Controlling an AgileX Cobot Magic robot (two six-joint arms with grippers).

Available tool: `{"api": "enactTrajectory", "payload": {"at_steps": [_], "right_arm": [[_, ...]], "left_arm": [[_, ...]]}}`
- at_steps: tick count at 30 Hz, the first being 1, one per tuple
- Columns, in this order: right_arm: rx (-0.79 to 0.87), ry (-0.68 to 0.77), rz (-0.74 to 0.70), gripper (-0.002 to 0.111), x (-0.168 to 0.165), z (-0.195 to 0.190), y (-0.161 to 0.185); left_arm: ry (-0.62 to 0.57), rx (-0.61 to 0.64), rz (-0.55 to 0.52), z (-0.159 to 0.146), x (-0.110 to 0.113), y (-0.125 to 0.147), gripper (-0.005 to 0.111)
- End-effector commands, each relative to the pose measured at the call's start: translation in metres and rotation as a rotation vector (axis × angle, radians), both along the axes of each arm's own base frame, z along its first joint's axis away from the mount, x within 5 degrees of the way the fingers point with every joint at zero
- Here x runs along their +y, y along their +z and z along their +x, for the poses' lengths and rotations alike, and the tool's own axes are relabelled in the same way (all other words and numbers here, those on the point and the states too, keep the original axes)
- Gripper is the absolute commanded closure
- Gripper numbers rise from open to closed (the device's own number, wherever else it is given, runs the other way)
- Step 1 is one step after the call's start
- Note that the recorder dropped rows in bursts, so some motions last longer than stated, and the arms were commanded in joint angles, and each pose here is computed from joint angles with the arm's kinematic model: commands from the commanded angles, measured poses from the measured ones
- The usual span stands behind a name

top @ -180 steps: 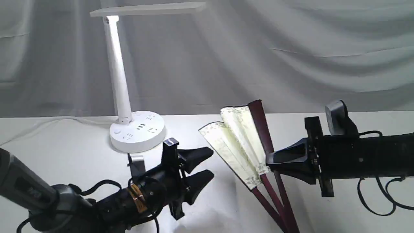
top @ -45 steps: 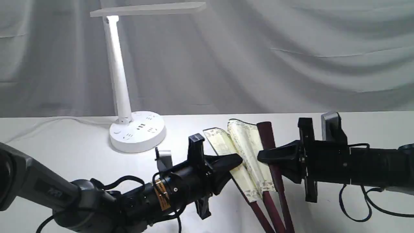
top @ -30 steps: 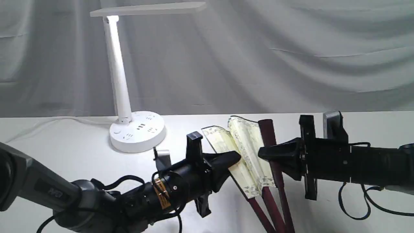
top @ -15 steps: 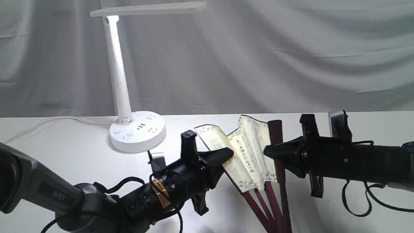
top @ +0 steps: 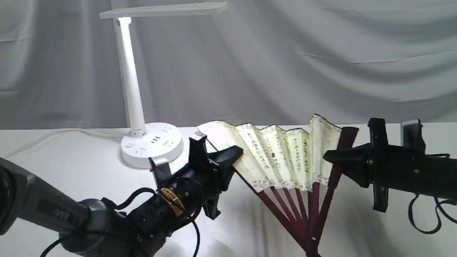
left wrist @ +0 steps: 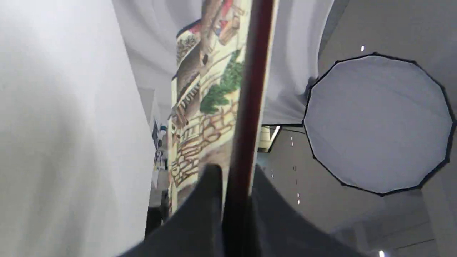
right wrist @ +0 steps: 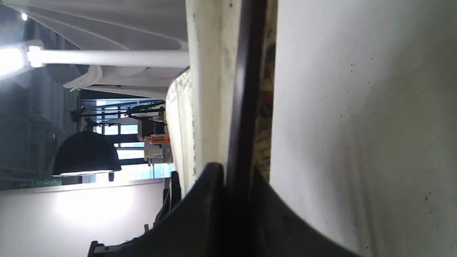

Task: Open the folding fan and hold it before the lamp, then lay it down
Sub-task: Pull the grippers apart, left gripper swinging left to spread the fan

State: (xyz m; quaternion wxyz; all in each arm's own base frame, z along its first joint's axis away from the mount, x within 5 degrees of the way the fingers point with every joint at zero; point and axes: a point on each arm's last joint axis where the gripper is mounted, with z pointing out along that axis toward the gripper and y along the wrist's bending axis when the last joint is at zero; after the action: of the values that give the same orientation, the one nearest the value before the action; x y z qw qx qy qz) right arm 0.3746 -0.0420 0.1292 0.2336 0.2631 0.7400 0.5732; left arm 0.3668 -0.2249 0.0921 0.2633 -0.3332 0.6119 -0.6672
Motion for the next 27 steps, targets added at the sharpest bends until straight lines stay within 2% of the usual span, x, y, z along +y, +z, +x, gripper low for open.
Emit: {"api": "enactTrajectory", "payload": {"at_steps": [1,9,17,23,27], "right_arm": [[-0.033,0.020,-0.031,0.108,-0.007,-0.005,0.000],[-0.047,-0.020,-0.011,0.108,-0.026,-0.009,0.002],[-0.052,-0.071,0.003,0.108,-0.047,-0.014,0.003],[-0.044,-0.121,0.010,0.108,-0.064,-0.018,0.003],[-0.026,-0.156,0.028,0.108,-0.074,-0.022,0.003]], "left_arm": [[0.191,-0.045,-0.121,0.014,0.017,0.027,0.107],[0.305,-0.108,-0.093,0.011,0.014,0.044,0.107],[0.427,-0.126,-0.009,-0.005,-0.005,0.043,0.107],[0.593,-0.063,0.015,-0.020,-0.013,0.039,0.107],[0.622,-0.041,0.008,-0.024,-0.016,0.037,0.107]]}}
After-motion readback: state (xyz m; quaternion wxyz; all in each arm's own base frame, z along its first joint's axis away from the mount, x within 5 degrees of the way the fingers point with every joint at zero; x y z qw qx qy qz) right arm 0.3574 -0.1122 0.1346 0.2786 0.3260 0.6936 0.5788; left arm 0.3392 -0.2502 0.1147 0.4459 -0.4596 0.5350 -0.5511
